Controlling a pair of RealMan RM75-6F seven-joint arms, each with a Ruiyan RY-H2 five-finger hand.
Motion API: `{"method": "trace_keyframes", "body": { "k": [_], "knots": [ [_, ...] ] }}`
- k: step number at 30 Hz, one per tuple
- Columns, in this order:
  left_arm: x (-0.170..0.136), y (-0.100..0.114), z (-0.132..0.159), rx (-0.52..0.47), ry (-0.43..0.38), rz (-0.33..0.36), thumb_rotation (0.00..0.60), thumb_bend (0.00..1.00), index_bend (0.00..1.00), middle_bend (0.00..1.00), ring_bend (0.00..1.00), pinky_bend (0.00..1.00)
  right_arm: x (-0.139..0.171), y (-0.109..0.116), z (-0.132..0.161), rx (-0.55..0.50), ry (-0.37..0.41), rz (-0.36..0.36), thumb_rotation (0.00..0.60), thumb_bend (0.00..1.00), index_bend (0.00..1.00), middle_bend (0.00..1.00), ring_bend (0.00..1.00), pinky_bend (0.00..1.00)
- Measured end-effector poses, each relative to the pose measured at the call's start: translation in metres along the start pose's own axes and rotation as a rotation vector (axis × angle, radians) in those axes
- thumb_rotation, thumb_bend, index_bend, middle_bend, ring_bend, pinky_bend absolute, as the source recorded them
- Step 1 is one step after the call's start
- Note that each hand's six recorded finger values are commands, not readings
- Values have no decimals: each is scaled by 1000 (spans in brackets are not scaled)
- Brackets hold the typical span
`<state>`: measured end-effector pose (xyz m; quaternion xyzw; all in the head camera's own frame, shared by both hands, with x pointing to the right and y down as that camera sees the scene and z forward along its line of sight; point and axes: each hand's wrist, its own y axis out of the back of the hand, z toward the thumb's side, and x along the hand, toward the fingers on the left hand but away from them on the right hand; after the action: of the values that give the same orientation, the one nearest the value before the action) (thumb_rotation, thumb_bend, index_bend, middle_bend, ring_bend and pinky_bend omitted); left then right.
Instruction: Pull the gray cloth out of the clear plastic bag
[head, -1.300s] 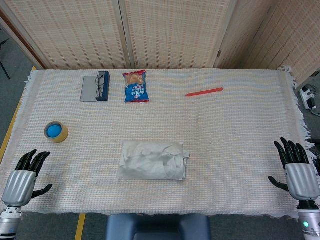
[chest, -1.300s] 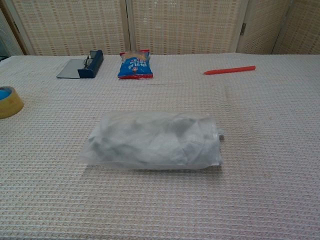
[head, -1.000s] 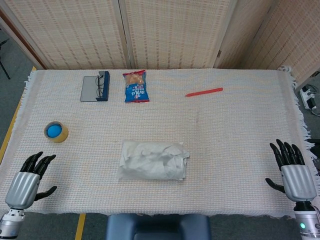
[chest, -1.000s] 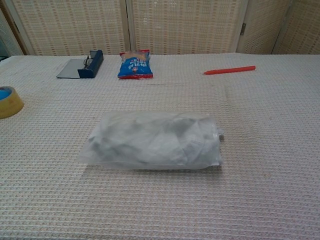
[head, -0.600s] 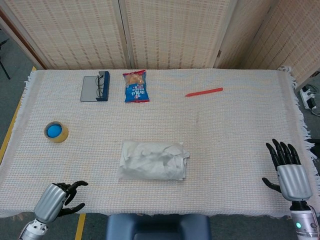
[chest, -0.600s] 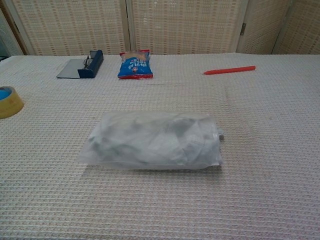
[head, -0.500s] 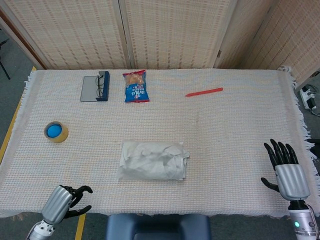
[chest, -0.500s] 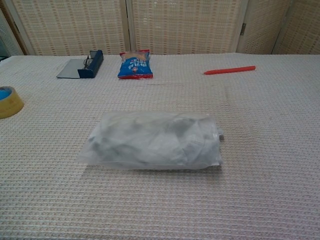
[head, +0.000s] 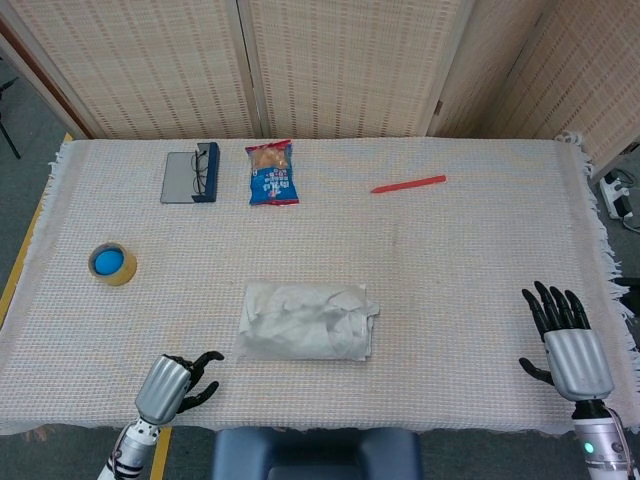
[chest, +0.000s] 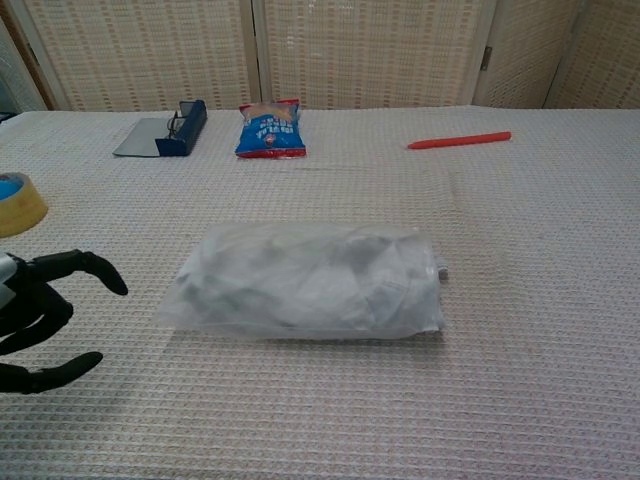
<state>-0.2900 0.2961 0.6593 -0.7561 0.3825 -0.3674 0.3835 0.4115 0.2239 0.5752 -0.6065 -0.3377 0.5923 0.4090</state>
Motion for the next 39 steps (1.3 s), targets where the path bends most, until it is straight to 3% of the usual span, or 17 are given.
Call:
{"method": "trace_keyframes", "body": {
  "k": [13,24,32,39],
  "knots": [
    [22,-22,0,113,30,35,600,296,428,1000,1000,1000,-2,-4,1,-1,2,25,600,0,0,0,0,0],
    [32,-41,6,140,9,28,600,296,472,1000,1000,1000,-1,-2,1,-26,14,40,600,0,0,0,0,0],
    [42,-46,10,140,-12,64,600,297,519,1000,1000,1000,0,0,0,-36,19,52,600,1,0,0,0,0],
    [48,-51,12,134,-30,73,600,393,616,1000,1000,1000,0,-1,0,-38,21,60,600,0,0,0,0,0]
  ]
}}
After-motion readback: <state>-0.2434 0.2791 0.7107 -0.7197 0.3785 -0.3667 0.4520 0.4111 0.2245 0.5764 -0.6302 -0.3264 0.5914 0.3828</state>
